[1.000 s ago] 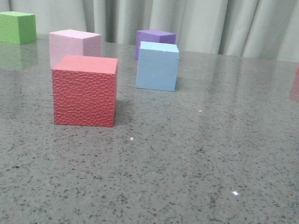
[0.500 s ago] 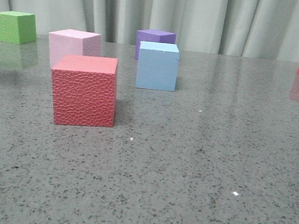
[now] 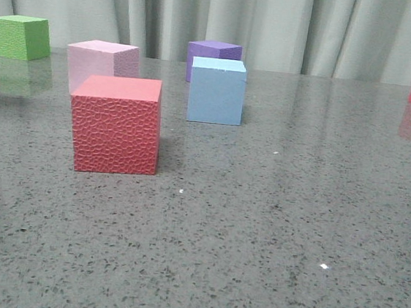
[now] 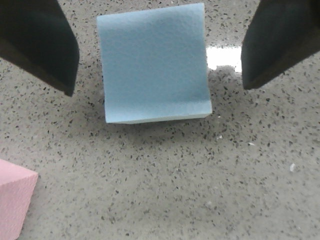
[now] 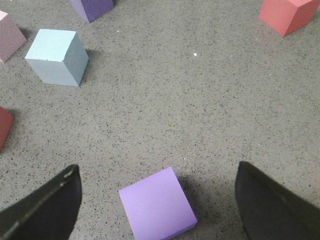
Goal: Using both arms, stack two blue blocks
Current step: 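Lower the left gripper onto the second light blue cube and grasp it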
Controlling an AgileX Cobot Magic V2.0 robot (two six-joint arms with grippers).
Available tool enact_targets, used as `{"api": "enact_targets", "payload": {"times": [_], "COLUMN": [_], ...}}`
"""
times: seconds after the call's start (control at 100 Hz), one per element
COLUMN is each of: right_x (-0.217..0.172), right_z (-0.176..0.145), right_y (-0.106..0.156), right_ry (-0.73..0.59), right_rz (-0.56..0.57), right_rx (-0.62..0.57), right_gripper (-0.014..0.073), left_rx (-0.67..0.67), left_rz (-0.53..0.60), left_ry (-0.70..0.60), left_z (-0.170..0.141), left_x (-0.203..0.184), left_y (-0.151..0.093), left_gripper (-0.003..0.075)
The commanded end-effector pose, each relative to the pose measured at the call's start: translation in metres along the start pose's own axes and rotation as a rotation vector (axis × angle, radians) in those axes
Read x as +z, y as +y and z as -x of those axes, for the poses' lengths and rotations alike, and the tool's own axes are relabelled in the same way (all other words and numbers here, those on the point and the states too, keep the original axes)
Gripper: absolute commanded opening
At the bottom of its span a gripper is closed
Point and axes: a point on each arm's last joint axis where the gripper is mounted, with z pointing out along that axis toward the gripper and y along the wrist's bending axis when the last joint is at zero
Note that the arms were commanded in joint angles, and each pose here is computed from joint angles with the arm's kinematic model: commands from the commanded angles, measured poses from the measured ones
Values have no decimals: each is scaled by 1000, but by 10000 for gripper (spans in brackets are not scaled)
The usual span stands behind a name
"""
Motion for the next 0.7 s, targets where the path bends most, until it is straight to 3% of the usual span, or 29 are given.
{"api": "enact_targets", "payload": {"times": [0.0, 0.45, 0.69], "right_x": [-6, -6, -6], "right_z": [11, 11, 11], "right_y": [0, 0, 0], "right_ry": [-89, -93, -93], "right_rz": [9, 9, 8], "right_rx": [-4, -5, -5], "right_gripper": [619, 619, 619], "left_rx": [-19, -23, -24], "left_rz": [-23, -16, -17], "left_ry": [-45, 1, 0], "left_z": [6, 9, 9], "left_x": [-11, 8, 8], "left_y": [-3, -1, -1], "left_gripper": [616, 546, 398]}}
